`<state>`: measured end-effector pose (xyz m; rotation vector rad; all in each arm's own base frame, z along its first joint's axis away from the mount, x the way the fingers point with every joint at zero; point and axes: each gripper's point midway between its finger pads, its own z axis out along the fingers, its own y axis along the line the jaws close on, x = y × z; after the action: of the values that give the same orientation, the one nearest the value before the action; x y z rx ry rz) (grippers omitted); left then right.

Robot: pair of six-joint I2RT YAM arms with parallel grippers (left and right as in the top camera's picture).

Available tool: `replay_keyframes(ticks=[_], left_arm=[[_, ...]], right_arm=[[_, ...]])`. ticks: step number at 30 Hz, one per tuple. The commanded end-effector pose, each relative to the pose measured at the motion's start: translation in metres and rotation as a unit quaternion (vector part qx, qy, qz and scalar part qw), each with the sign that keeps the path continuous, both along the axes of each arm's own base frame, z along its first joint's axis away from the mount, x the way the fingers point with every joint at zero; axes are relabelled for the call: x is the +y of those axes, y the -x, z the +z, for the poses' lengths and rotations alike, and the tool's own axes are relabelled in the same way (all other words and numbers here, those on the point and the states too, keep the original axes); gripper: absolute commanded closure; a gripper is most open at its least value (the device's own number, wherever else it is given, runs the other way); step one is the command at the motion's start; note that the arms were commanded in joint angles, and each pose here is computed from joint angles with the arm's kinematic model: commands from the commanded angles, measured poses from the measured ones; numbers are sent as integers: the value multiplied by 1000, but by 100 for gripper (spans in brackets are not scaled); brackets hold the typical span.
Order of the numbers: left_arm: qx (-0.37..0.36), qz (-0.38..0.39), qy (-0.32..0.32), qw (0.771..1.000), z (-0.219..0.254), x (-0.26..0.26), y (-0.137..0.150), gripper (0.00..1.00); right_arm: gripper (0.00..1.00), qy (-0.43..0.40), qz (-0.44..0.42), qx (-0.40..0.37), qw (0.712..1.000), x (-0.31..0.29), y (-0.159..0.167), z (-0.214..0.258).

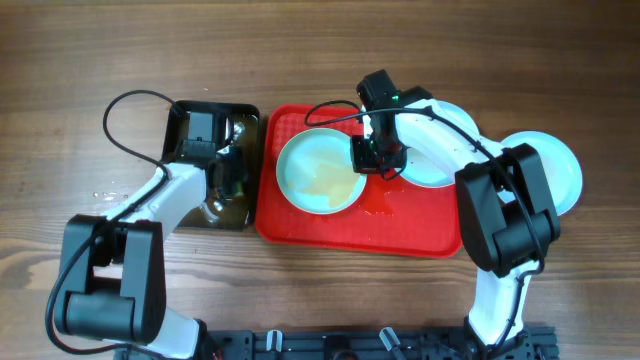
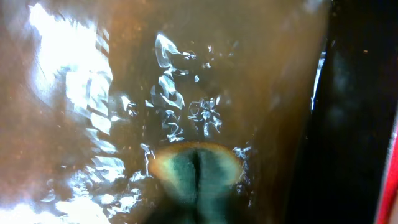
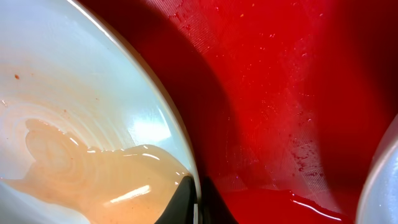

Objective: Clean dirty plates on tray and stack at the side
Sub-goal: 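Return the sponge to the black water tray with the left gripper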

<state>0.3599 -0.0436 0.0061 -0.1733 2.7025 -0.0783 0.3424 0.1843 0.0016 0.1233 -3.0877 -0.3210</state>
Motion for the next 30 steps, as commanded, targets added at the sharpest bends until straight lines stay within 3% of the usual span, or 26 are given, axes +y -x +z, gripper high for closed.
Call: replay_keyframes(ticks=[1, 4, 7, 8, 11, 16, 17, 18, 20, 25, 30], left_arm=[[9, 4, 5, 1000, 8, 2, 7, 46], [95, 14, 8, 995, -7, 3, 47, 38], [120, 7, 28, 992, -10, -4, 59, 46], [119, 6, 31, 992, -10, -6, 59, 51], [101, 5, 34, 994, -8, -7, 50, 96], [61, 14, 7, 998, 5, 3, 28, 96], [52, 18, -3, 998, 10, 6, 22, 74], [41, 23, -13, 999, 15, 10, 16, 37], [22, 29, -25, 999, 20, 14, 7, 27], [-19, 28, -14, 999, 23, 10, -15, 23], [6, 7, 26, 1000, 1, -7, -13, 24]], right_arm=[[96, 58, 4, 6, 998, -23, 5, -17], [96, 58, 4, 6, 998, -23, 5, -17], [96, 58, 4, 6, 998, -23, 5, -17], [96, 58, 4, 7, 998, -23, 5, -17], [96, 58, 4, 7, 998, -23, 5, -17], [96, 59, 4, 8, 998, -23, 6, -17], [96, 59, 4, 8, 998, -23, 6, -17], [96, 59, 4, 8, 998, -23, 6, -17], [96, 59, 4, 8, 998, -23, 6, -17], [96, 59, 4, 8, 998, -23, 6, -17], [96, 59, 4, 9, 998, -23, 6, -17]])
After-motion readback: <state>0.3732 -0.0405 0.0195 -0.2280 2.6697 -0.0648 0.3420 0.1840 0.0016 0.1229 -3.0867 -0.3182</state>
